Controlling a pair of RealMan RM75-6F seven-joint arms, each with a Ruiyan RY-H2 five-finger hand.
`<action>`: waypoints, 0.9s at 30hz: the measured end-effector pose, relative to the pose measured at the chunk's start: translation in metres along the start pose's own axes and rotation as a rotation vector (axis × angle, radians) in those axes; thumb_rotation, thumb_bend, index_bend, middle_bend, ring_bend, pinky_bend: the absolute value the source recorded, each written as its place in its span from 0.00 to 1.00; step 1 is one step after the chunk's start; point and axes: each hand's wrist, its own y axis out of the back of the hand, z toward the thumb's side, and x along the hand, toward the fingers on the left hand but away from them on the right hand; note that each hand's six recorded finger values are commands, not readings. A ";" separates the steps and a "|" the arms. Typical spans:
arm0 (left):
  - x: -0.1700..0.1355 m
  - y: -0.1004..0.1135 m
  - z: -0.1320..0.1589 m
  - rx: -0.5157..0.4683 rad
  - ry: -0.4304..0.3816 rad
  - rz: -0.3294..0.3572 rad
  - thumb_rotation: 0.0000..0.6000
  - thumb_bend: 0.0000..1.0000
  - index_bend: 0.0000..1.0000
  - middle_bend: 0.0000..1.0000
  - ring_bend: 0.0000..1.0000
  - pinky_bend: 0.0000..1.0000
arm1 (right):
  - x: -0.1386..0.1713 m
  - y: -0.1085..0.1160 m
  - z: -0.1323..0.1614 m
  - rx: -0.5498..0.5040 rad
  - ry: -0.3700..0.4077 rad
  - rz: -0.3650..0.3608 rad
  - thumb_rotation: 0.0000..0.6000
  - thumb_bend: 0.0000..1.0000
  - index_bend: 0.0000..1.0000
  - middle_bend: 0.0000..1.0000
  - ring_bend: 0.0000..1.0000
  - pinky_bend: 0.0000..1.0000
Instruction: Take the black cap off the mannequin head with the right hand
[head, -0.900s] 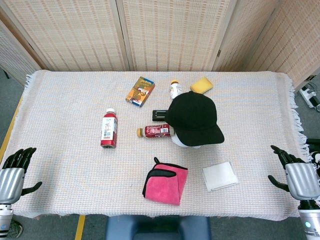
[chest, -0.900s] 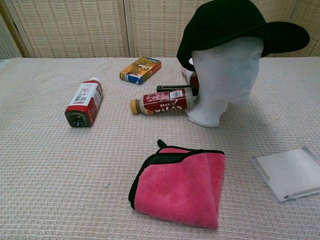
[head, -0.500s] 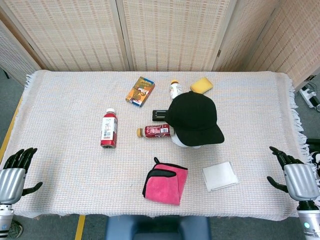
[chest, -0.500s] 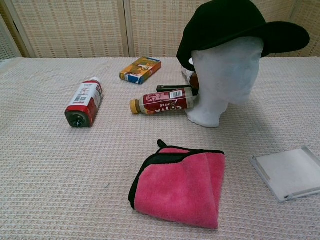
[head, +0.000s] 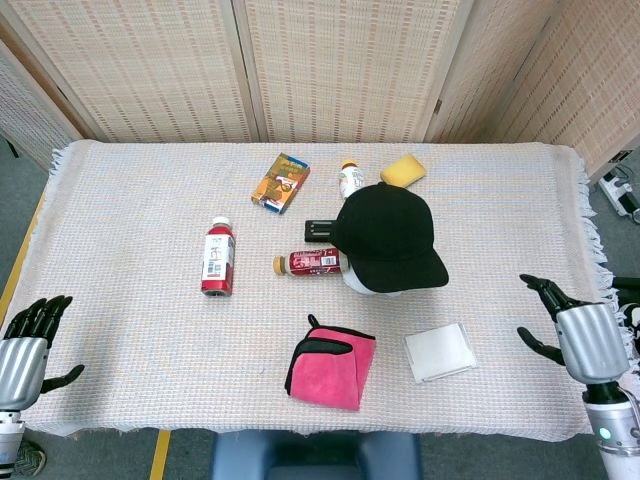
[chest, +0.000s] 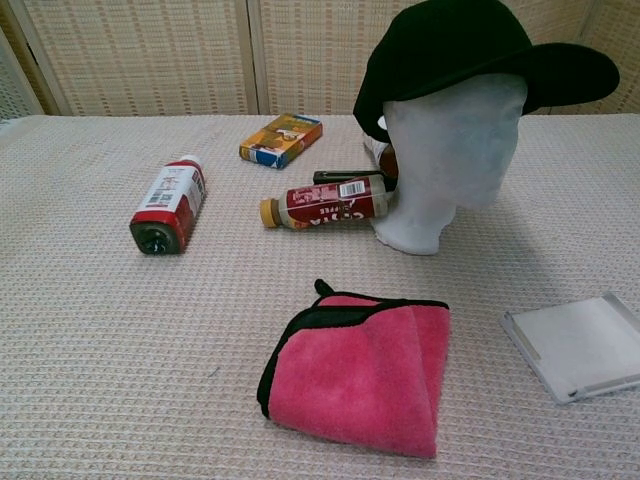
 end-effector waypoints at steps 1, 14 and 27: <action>0.000 0.000 0.000 -0.001 -0.001 -0.001 1.00 0.16 0.11 0.13 0.10 0.18 | -0.007 0.002 0.005 -0.003 0.017 -0.006 1.00 0.11 0.21 0.35 0.72 0.90; -0.002 -0.001 -0.003 -0.014 0.010 -0.018 1.00 0.16 0.11 0.13 0.10 0.18 | -0.079 -0.013 0.090 -0.067 0.238 -0.002 1.00 0.14 0.26 0.35 0.75 0.91; -0.005 -0.002 -0.010 -0.033 0.027 -0.032 1.00 0.16 0.11 0.13 0.10 0.18 | -0.103 -0.030 0.124 -0.106 0.286 -0.060 1.00 0.45 0.60 0.55 0.84 1.00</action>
